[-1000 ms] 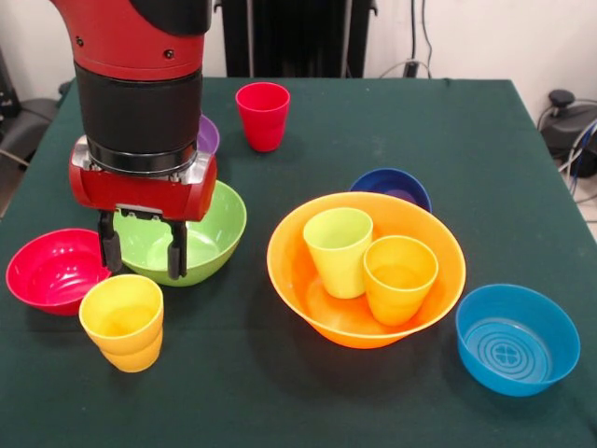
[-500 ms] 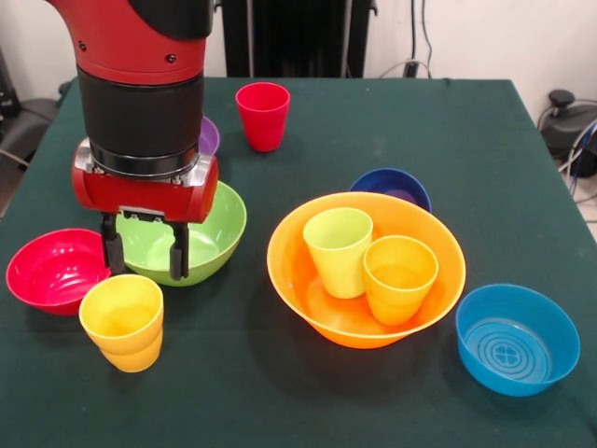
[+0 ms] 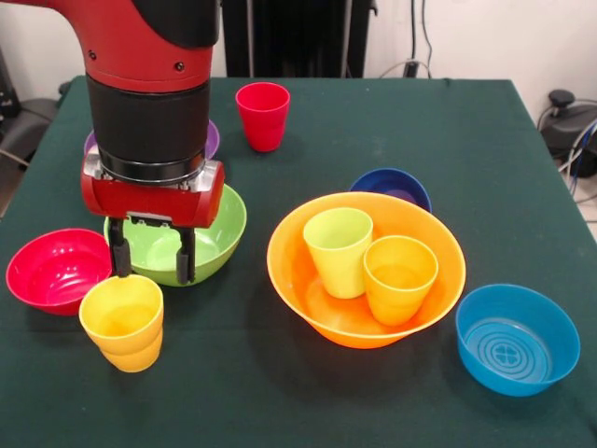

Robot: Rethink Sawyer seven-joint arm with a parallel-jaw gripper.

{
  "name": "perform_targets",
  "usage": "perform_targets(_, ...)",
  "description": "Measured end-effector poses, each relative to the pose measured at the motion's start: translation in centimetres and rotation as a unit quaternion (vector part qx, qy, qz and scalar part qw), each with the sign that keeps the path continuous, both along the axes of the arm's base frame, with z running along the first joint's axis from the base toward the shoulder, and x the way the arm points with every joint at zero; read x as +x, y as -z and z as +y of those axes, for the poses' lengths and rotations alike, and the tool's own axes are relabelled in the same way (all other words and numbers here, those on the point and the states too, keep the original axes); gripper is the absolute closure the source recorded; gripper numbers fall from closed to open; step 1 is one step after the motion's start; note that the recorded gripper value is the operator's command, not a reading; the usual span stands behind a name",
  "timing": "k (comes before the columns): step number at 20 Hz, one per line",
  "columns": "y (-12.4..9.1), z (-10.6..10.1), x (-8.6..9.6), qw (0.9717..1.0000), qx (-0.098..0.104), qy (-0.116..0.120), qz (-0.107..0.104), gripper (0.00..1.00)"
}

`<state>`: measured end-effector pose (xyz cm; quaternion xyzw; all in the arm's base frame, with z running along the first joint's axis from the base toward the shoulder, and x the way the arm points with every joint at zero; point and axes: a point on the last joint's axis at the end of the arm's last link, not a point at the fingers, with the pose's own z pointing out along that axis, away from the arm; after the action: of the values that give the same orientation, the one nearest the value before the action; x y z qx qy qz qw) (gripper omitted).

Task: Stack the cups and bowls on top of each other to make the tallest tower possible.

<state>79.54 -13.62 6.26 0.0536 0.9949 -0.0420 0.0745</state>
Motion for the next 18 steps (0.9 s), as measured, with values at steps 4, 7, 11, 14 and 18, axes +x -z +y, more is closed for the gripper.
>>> perform_targets(4, 1.3, 0.3, -0.2, 1.0000, 0.004, -0.002, -0.002, 0.00)
perform_targets(7, 2.2, 0.5, -0.4, 1.0000, 0.006, -0.003, -0.004, 0.00)
perform_targets(11, 3.7, 0.8, -0.7, 0.9999, 0.011, -0.004, -0.001, 0.00)
perform_targets(14, 5.2, 1.1, -1.2, 0.9998, 0.017, -0.004, 0.004, 0.00)
perform_targets(18, 6.3, 1.4, -1.7, 0.9997, 0.021, -0.004, 0.011, 0.00)
